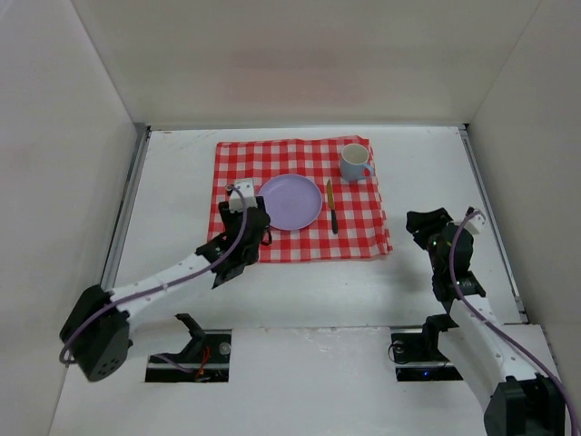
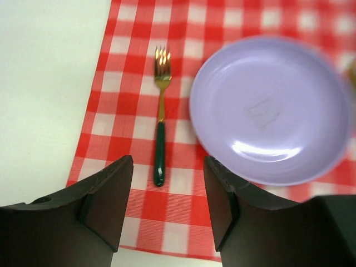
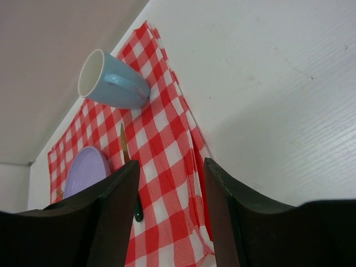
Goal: Set the dinner table for one person
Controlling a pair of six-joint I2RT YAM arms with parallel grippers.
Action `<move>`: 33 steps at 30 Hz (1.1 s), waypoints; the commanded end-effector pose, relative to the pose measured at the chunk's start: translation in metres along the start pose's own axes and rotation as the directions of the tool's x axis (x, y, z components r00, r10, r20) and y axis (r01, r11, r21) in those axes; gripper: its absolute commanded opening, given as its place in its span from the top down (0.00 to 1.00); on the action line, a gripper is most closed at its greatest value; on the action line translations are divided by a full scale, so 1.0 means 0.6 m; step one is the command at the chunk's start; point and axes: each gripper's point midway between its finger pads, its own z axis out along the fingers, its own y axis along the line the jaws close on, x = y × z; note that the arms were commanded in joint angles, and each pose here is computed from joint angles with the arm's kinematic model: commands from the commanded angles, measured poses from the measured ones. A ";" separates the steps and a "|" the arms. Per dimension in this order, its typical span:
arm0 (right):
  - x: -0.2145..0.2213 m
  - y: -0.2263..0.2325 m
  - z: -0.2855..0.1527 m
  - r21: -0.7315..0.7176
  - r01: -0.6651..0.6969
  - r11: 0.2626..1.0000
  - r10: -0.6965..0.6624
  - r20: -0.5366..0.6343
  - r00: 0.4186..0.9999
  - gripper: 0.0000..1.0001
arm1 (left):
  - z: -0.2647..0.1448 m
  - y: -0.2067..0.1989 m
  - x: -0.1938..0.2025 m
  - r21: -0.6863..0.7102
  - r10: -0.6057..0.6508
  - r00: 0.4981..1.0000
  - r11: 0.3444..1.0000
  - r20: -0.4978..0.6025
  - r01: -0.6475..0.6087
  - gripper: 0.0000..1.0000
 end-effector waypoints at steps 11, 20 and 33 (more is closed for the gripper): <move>-0.006 0.015 0.021 0.066 0.118 0.991 -0.123 0.065 0.990 0.39 | -0.081 0.073 0.071 0.076 -0.366 0.929 0.926 -0.052 0.370 0.44; -0.005 0.010 0.018 0.081 0.129 0.988 -0.135 0.079 0.988 0.29 | -0.093 0.155 0.132 -0.120 -0.471 0.871 0.881 -0.136 0.458 0.42; 0.010 0.023 0.023 0.066 0.156 0.986 -0.159 0.045 0.986 0.26 | -0.092 0.152 0.099 -0.107 -0.489 0.865 0.871 -0.112 0.479 0.43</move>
